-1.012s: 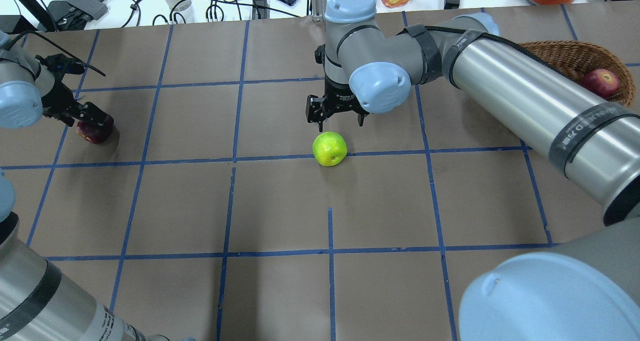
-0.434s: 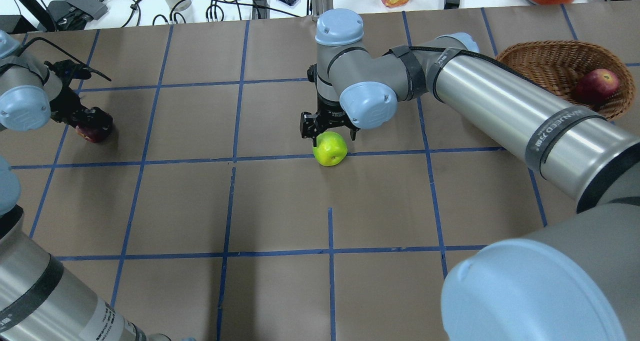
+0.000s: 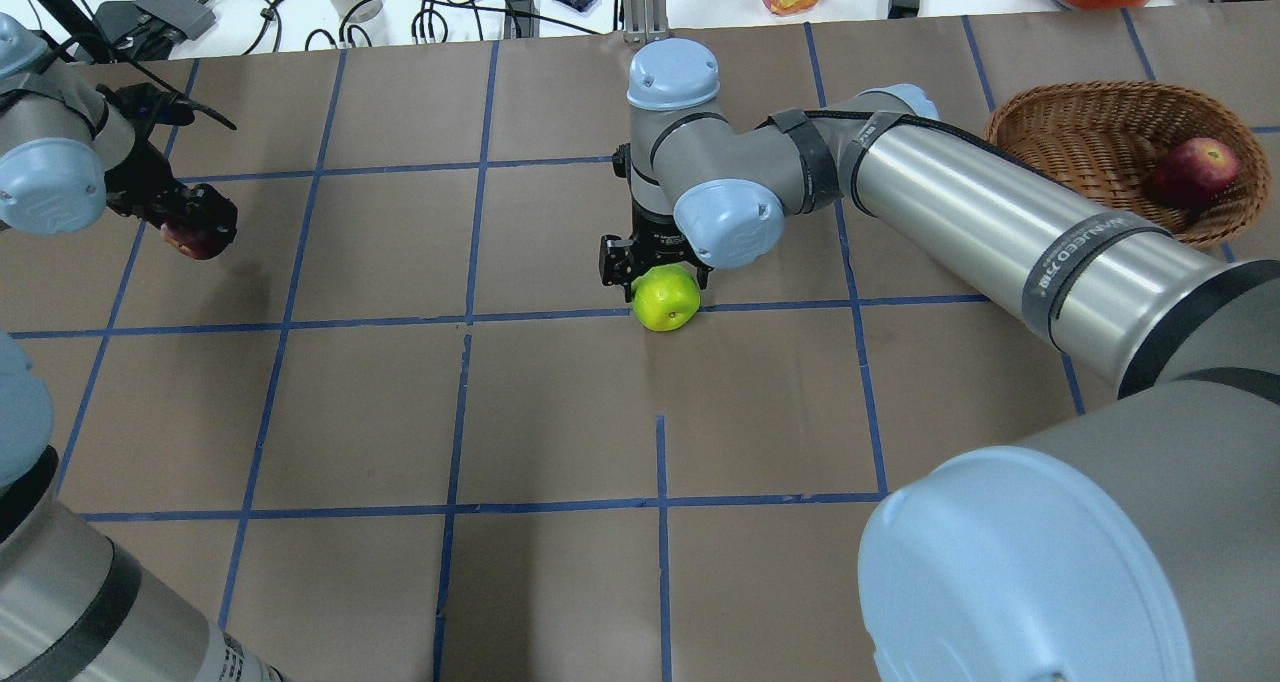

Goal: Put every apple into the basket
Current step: 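Carry green apple to basket with right while left moves dark red apple, then release the dark red apple at center and raise the left gripper, then move the right gripper over the dark red apple and lower it, then close the right gripper on the dark red apple and lift it, then carry the dark red apple into the basket and open the right gripper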

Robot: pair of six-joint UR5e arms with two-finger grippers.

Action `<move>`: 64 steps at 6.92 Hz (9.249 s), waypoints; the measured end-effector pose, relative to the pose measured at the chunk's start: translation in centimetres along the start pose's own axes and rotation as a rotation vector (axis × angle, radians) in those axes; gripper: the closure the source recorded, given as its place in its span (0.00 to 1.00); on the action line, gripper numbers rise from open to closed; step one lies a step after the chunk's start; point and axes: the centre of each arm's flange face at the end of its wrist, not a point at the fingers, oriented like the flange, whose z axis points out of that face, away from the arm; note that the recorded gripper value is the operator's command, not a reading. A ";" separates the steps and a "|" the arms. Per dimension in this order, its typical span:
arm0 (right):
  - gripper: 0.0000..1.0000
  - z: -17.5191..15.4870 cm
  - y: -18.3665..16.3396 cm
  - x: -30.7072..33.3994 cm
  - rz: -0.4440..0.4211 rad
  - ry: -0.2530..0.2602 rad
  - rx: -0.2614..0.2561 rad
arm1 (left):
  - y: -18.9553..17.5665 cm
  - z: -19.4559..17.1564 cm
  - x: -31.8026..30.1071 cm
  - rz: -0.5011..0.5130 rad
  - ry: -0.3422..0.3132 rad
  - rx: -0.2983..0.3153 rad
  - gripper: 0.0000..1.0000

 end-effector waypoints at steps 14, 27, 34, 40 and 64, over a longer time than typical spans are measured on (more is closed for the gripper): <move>1.00 -16.7 1.2 50.3 0.110 0.193 0.150 | 3.3 4.0 54.9 -0.660 0.172 -0.016 0.48; 0.00 -20.2 -0.1 30.2 0.099 0.069 0.052 | 3.6 -26.1 37.9 -0.164 0.139 -0.027 0.00; 0.00 -5.4 1.7 3.5 -0.125 0.000 0.013 | 10.7 -26.1 30.6 -0.013 0.027 -0.057 0.00; 0.12 -0.6 1.6 1.1 -0.166 -0.044 0.000 | 10.8 -26.3 29.8 -0.111 0.028 -0.013 0.00; 0.00 -17.4 0.7 45.1 0.289 0.072 0.060 | 10.8 -26.4 30.0 -0.105 0.027 0.002 0.00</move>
